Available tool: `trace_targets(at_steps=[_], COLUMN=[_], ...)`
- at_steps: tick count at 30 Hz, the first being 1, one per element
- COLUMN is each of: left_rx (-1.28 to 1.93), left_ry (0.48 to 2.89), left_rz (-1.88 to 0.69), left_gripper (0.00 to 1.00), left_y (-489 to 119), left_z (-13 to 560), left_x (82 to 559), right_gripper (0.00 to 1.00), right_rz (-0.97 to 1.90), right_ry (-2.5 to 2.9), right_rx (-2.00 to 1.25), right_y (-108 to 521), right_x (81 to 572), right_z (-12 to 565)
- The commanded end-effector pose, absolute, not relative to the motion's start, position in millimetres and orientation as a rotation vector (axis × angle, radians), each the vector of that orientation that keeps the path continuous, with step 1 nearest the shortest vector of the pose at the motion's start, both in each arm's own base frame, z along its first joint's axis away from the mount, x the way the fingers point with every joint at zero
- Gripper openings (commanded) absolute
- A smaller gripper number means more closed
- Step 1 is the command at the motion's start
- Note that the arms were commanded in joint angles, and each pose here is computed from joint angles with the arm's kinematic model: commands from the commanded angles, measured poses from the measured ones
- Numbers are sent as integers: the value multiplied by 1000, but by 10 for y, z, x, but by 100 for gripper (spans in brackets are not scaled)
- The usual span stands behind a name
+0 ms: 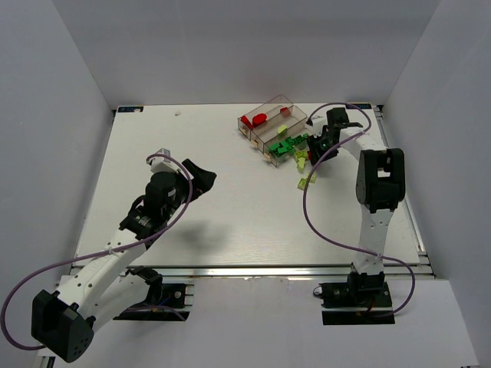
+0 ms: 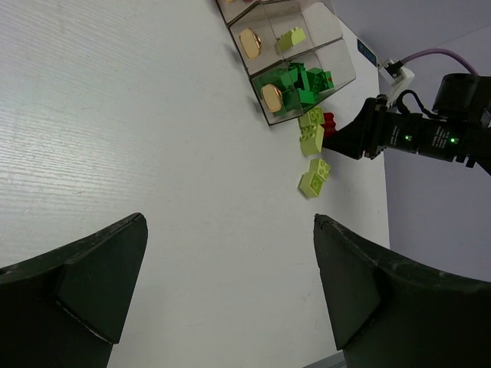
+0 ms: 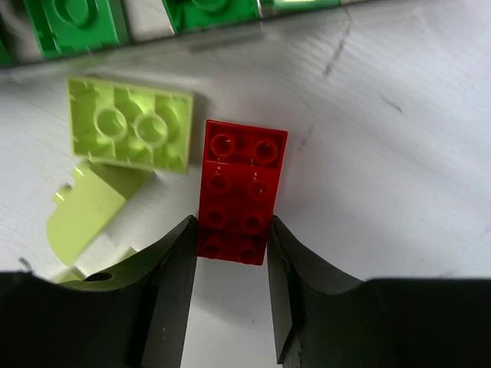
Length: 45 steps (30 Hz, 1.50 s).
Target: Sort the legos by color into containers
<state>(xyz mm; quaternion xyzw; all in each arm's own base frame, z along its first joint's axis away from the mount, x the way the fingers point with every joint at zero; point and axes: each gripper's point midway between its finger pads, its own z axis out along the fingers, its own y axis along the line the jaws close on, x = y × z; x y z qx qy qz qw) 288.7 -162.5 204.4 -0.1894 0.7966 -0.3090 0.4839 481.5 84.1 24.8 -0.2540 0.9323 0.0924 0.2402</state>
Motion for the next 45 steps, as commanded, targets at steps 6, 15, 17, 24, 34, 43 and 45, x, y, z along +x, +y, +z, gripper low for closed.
trace_targets(at_steps=[6, 15, 17, 24, 34, 43, 45], left_rx=[-466, -457, -459, -467, -466, -470, -474], left_ry=[1914, 1905, 1905, 1894, 1914, 1936, 1945], left_rz=[-770, -781, -782, -780, -770, -751, -745], left_gripper=[98, 98, 98, 98, 98, 98, 98], left_y=[-1604, -1603, -1599, -1567, -1574, -1565, -1559], left_z=[2110, 2146, 2138, 2161, 2079, 2014, 1977], left_x=[2853, 2829, 2821, 2796, 2798, 2800, 2793], right_gripper=[0, 0, 0, 0, 0, 0, 0], right_rz=[226, 282, 265, 160, -43, -196, -250], right_ry=[2290, 1872, 1813, 1642, 1491, 1336, 1288], right_rx=[-784, -1084, -1124, -1221, -1314, -1296, -1348], right_y=[746, 1187, 1266, 1598, 1950, 2283, 2395], right_x=[4949, 5183, 5255, 5607, 6076, 6499, 6556], right_z=[1149, 2050, 2170, 2447, 2311, 2209, 2099])
